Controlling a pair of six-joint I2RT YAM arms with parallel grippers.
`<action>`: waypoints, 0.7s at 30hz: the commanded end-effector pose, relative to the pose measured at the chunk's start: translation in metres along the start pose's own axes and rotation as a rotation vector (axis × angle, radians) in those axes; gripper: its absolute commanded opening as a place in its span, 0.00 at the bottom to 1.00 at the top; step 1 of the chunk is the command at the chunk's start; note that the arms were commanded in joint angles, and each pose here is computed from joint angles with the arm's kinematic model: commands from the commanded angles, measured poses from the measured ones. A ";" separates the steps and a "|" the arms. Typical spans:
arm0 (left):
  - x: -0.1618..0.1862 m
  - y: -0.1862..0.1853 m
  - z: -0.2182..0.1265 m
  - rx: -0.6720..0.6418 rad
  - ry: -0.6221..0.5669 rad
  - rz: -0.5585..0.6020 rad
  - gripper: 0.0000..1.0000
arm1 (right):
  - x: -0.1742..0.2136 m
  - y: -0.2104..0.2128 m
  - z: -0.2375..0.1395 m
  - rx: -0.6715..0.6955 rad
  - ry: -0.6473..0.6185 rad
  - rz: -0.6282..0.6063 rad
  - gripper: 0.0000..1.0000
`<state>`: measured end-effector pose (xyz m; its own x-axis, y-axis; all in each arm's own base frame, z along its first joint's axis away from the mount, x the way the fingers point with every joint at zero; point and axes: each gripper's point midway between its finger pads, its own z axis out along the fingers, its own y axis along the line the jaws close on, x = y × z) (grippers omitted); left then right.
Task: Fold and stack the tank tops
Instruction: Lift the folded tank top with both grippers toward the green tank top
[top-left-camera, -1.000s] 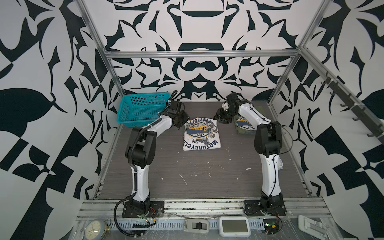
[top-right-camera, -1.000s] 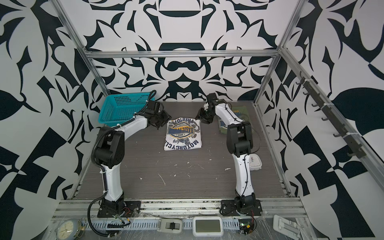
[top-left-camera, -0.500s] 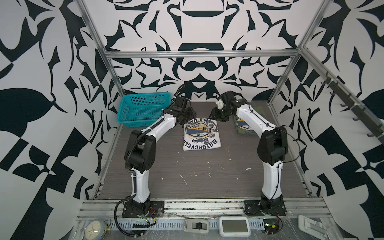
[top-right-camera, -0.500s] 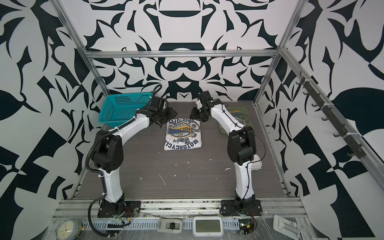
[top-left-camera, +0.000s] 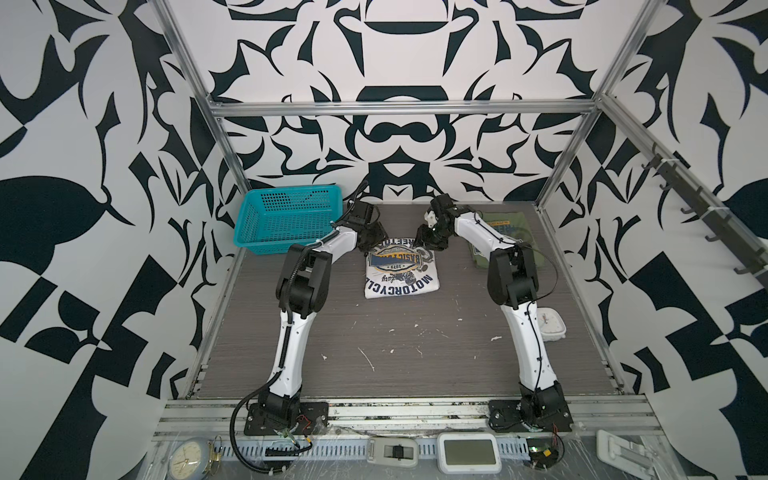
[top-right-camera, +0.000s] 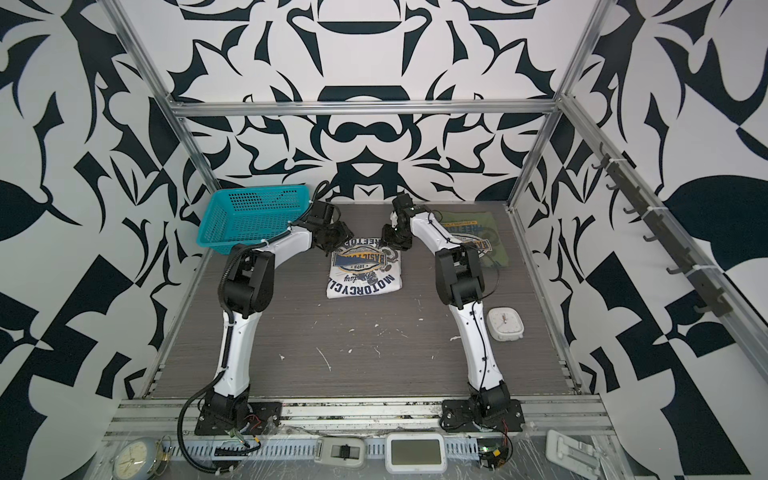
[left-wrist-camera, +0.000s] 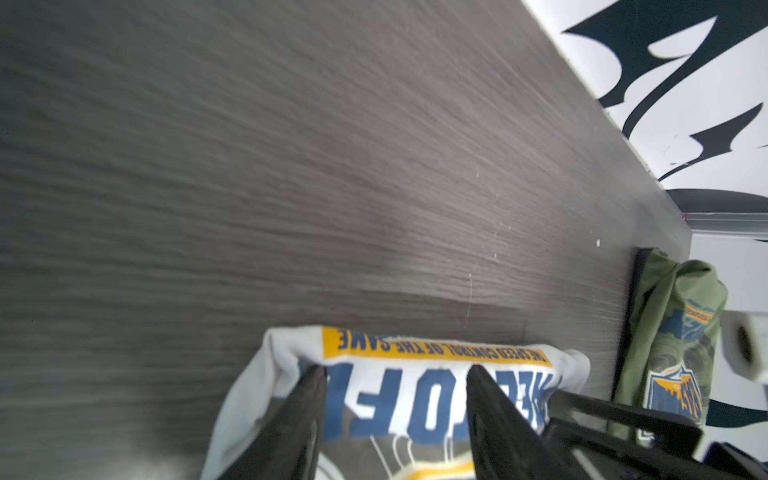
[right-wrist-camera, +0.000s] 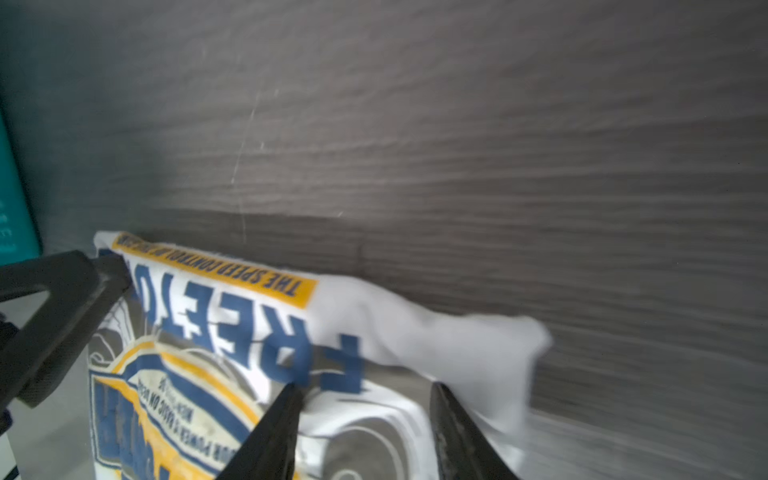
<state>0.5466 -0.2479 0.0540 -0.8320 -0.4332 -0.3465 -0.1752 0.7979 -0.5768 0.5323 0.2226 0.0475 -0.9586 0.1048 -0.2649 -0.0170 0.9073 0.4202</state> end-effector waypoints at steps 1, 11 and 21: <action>-0.003 0.016 0.001 -0.030 0.007 0.005 0.59 | -0.011 -0.017 -0.026 0.054 -0.035 -0.006 0.58; -0.001 -0.020 -0.100 -0.023 0.024 0.050 0.77 | 0.013 0.006 -0.092 -0.016 -0.090 -0.013 0.92; 0.057 0.044 -0.117 -0.087 0.027 -0.055 0.82 | 0.062 0.013 -0.059 -0.083 -0.007 0.004 0.98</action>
<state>0.4422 -0.1979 0.1328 -0.8317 -0.4349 -0.3451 -0.1928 0.8092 -0.5549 0.4600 0.2055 0.0971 -0.9528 0.1158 -0.2805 -0.0317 0.8813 0.4714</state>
